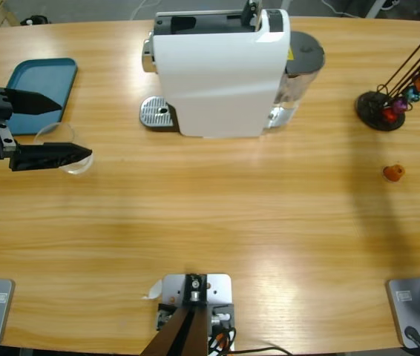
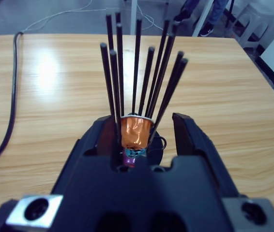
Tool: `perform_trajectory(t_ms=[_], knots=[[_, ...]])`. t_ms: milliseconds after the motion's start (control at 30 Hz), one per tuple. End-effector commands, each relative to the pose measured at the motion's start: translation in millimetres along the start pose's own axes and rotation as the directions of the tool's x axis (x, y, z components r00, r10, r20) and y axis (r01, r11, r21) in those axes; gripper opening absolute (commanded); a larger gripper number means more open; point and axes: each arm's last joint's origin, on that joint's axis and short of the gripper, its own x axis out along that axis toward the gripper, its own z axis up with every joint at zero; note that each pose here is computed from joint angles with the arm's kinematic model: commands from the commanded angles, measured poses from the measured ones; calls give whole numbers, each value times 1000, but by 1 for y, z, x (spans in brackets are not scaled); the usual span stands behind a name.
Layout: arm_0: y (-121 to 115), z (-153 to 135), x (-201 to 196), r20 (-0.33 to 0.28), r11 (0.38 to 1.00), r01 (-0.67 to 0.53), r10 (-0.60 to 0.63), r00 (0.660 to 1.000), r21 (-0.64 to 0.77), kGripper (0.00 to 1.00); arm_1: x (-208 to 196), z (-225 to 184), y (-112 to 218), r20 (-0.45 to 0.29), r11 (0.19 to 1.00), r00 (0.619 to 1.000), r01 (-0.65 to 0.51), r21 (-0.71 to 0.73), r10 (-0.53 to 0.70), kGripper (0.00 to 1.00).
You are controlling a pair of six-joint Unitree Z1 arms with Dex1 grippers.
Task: Pour coffee
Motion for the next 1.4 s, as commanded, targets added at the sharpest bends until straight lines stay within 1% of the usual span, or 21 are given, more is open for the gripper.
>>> perform_trajectory(t_ms=[33, 67, 100, 133, 167, 233, 333, 367, 400, 500, 533, 600, 667, 733, 833, 933, 1100, 1233, 1267, 1333, 1400], knots=[[-1, -7, 17, -47, 1000, 21, -22, 999, -12, 977, -74, -4, -22, -77, 999, 996, -33, 22, 34, 541], [-1, -8, 19, -54, 1000, 24, -25, 998, -15, 977, -80, 1, -24, -119, 999, 992, -29, 44, 35, 618], [-1, -10, 21, -57, 999, 28, -29, 998, -16, 977, -85, 6, -25, -190, 997, 982, -8, 72, 22, 698], [-1, -11, 22, -56, 999, 28, -29, 998, -16, 977, -87, 11, -26, -259, 995, 966, 16, 94, 9, 790], [-1, -12, 22, -56, 999, 28, -29, 998, -16, 977, -86, 14, -24, -326, 994, 946, 32, 100, 2, 851], [-2, -14, 21, -56, 1000, 27, -28, 998, -15, 977, -74, 16, -16, -423, 995, 906, 14, 97, 28, 905], [-2, -17, 21, -62, 1000, 28, -29, 998, -12, 977, -40, 19, 5, -577, 999, 816, -5, 46, 30, 953], [-2, -17, 21, -61, 1000, 28, -29, 998, -12, 977, -29, 18, 11, -619, 999, 785, -9, 33, 28, 958], [-2, -18, 19, -58, 1000, 27, -28, 998, -12, 977, -23, 20, 14, -640, 1000, 768, -7, 21, 19, 954], [-3, -21, 17, -57, 1000, 27, -28, 998, -13, 977, -23, 23, 14, -628, 999, 778, 0, 38, 24, 949], [-3, -22, 17, -58, 1000, 27, -28, 998, -12, 977, -23, 23, 14, -627, 998, 779, 13, 62, 29, 921], [-3, -22, 17, -56, 1000, 27, -28, 998, -11, 977, -23, 19, 14, -655, 996, 755, 27, 80, 33, 884], [-3, -21, 18, -55, 1000, 27, -28, 998, -13, 977, -20, 15, 17, -682, 996, 730, 20, 91, 48, 811], [-3, -20, 20, -56, 999, 28, -29, 998, -14, 977, -15, 13, 21, -708, 994, 703, 7, 107, 71, 766], [-3, -20, 20, -54, 999, 28, -29, 998, -21, 977, -3, 8, 28, -747, 993, 660, 5, 114, 82, 766], [-3, -21, 17, -47, 1000, 25, -26, 999, -19, 977, 2, 5, 32, -779, 988, 621, 47, 150, 89, 767], [-3, -22, 17, -47, 999, 25, -26, 999, -20, 977, 7, 2, 30, -803, 985, 594, 103, 138, 50, 767], [-4, -25, 13, -40, 1000, 23, -24, 999, -18, 977, 14, 1, 15, -818, 970, 573, 176, 168, 37, 764], [-4, -26, 13, -42, 1000, 22, -23, 999, -18, 977, 15, 1, 15, -824, 969, 566, 177, 172, 43, 747], [-4, -27, 13, -43, 1000, 22, -23, 999, -20, 977, 16, 0, 15, -831, 969, 554, 178, 173, 46, 647], [-4, -27, 13, -42, 1000, 22, -23, 999, -22, 977, 18, -1, 16, -839, 969, 542, 178, 173, 50, 637]])
